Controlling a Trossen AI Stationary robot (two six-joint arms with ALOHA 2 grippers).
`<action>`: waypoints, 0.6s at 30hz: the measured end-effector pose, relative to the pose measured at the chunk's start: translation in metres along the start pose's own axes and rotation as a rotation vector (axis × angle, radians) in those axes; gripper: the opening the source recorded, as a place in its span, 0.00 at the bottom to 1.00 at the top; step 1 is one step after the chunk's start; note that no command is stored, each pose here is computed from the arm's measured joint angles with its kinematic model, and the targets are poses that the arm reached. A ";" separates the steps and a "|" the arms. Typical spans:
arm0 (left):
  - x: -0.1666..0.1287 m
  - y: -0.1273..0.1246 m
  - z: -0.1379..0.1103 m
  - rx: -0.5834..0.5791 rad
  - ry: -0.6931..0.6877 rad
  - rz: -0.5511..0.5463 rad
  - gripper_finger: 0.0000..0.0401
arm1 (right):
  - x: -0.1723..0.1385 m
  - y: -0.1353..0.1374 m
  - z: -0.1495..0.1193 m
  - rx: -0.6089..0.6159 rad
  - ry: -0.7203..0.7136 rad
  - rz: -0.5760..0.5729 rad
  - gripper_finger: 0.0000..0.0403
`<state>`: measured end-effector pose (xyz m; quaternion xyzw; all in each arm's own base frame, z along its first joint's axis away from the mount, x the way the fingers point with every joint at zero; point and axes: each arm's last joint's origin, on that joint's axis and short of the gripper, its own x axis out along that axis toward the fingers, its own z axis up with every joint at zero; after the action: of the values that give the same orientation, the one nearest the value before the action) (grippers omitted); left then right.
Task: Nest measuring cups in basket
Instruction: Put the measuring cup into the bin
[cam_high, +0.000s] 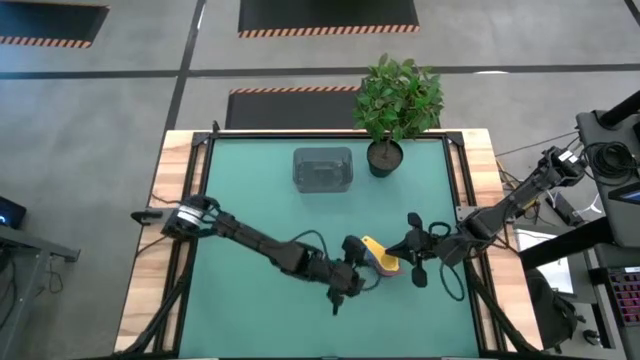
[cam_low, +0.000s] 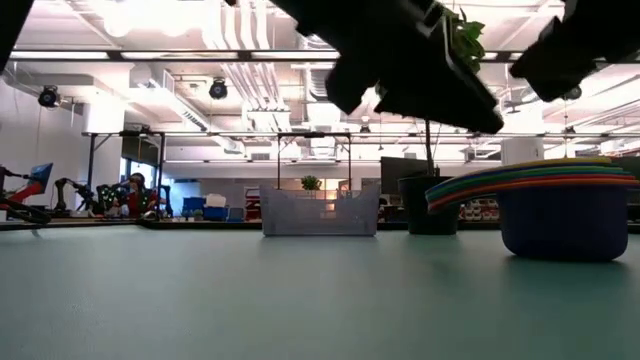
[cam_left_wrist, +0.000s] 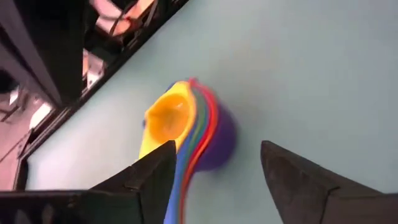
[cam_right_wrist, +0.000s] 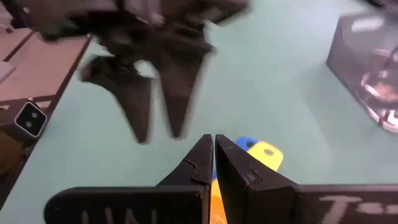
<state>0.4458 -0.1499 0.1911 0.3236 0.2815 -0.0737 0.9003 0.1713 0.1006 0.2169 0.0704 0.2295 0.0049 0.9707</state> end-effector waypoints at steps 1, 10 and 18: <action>0.001 0.003 -0.002 -0.003 0.009 0.003 0.55 | -0.001 0.000 0.002 -0.016 -0.008 0.003 0.02; 0.028 0.008 -0.021 0.097 0.034 0.047 0.73 | -0.002 0.002 0.007 -0.058 -0.018 0.007 0.02; 0.028 0.024 -0.011 0.042 -0.064 0.037 0.80 | -0.008 0.001 0.010 -0.075 0.030 0.035 0.02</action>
<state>0.4717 -0.1234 0.1814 0.3448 0.2450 -0.0732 0.9032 0.1688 0.1003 0.2300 0.0381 0.2426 0.0316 0.9689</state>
